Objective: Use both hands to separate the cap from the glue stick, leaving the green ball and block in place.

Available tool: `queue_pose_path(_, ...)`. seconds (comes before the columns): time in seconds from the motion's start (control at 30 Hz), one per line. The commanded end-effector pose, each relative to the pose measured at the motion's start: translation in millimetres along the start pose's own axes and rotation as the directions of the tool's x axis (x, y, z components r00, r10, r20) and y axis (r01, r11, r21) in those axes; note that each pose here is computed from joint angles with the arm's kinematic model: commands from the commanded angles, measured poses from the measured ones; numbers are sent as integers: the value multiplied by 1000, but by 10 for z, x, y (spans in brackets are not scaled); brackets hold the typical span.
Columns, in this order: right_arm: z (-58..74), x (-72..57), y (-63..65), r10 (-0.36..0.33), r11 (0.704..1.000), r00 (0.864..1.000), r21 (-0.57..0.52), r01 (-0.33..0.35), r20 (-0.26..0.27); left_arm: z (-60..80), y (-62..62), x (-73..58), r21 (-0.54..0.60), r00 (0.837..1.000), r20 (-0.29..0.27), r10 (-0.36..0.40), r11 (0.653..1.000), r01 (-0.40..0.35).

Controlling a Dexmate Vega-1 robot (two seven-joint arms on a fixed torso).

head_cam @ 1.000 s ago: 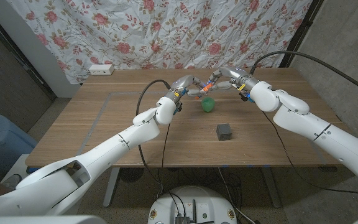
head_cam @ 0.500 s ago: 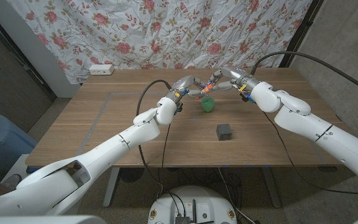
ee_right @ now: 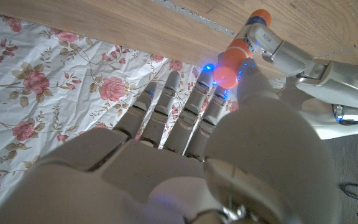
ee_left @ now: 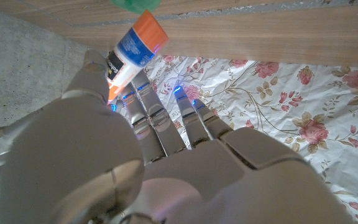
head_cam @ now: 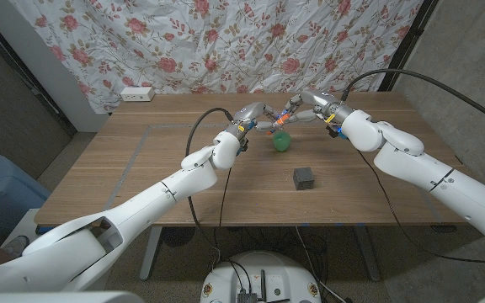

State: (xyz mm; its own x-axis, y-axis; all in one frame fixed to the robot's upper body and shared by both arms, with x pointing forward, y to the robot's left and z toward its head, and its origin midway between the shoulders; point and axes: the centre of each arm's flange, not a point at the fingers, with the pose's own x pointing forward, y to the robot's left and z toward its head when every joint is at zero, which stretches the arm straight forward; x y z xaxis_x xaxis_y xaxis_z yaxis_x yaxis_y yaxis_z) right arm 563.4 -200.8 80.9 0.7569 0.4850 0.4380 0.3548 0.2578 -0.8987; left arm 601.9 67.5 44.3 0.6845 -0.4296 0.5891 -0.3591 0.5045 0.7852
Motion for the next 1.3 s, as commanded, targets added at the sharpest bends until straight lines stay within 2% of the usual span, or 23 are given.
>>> queue_pose_path(0.03,-14,9,-3,4,1000,1000,14,-4,-3,-11,-2,0,7,1000,-2,4,1000,-4)
queue_pose_path(0.33,-5,-9,24,-22,1000,1000,14,22,-7,-16,-3,7,6,1000,-3,7,1000,-7)
queue_pose_path(1.3,0,-24,17,-30,999,999,13,30,-13,-43,13,17,9,1000,-4,13,1000,-13)
